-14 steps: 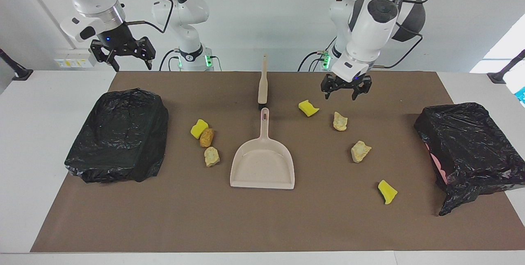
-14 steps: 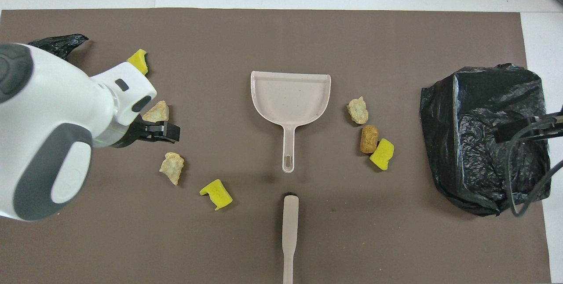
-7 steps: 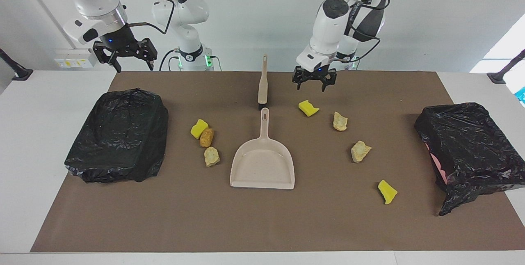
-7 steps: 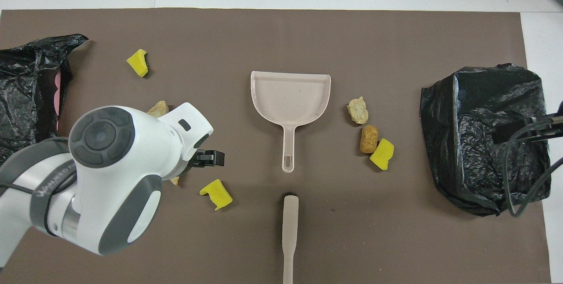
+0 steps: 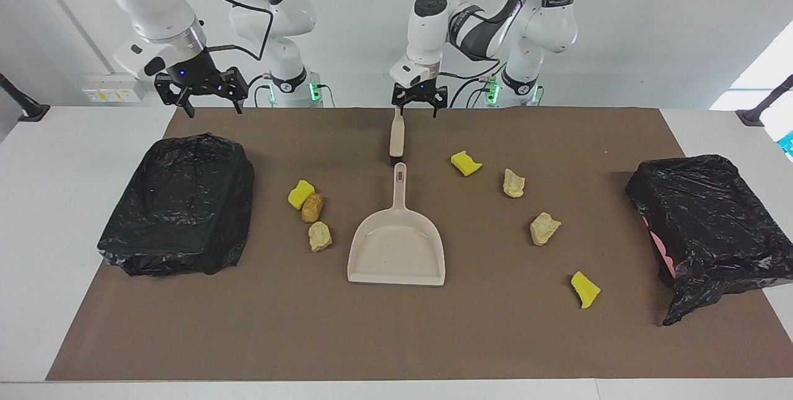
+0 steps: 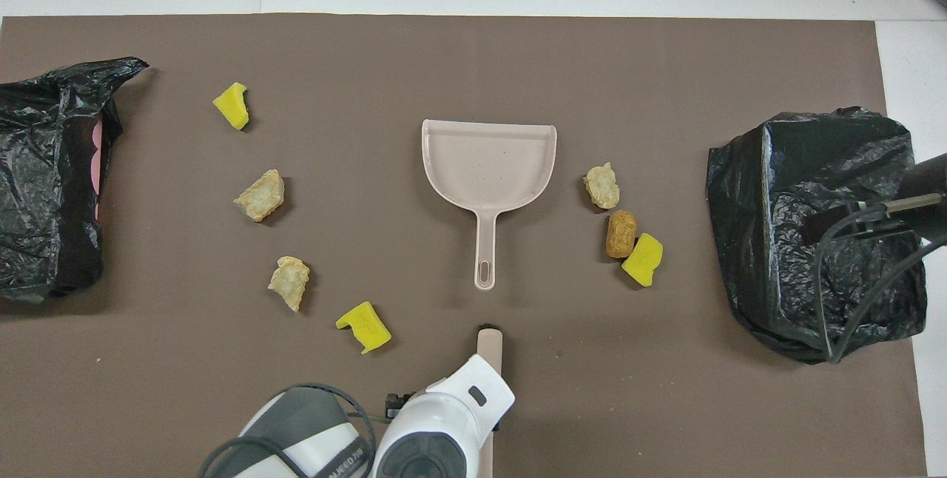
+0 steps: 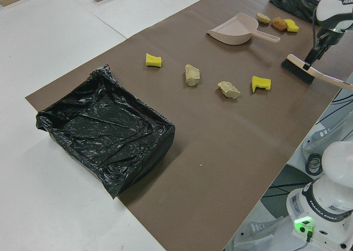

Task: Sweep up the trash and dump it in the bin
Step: 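Grasp the beige brush handle with the left gripper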

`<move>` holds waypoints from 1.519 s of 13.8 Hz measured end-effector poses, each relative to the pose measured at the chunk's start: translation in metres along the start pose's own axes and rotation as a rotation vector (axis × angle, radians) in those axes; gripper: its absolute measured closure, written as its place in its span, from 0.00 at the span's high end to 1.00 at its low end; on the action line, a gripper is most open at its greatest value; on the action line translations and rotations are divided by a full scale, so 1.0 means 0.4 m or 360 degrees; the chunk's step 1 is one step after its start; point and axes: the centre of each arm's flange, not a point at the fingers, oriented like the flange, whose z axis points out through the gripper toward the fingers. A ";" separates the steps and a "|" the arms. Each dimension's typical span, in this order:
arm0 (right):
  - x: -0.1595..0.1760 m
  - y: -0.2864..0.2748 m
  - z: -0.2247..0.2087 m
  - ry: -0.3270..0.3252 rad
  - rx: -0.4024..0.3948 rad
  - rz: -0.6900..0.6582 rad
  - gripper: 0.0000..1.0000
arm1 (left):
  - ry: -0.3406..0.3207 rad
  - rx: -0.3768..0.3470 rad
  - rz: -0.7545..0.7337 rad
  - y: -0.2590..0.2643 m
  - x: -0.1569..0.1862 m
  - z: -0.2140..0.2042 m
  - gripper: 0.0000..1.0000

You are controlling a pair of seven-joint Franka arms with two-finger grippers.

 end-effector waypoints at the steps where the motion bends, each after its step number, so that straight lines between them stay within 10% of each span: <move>1: 0.002 0.000 0.011 -0.0004 0.0002 0.0000 1.00 | 0.0005 -0.0007 0.0006 0.023 -0.036 0.016 1.00; 6: 0.006 -0.036 0.075 -0.0069 0.0016 -0.0007 1.00 | -0.0022 0.0049 0.0065 0.102 -0.165 0.140 1.00; 12: 0.017 -0.059 0.114 -0.0051 0.0014 -0.0022 1.00 | -0.0001 0.0016 0.0014 0.118 -0.126 0.133 0.96; 18: 0.017 -0.059 0.117 -0.0053 0.0014 -0.0022 1.00 | -0.0050 0.0092 -0.0039 0.088 -0.102 0.130 0.26; 21: 0.017 -0.063 0.117 -0.0053 0.0016 -0.0026 1.00 | -0.0083 0.0113 -0.0143 0.018 -0.010 0.048 0.26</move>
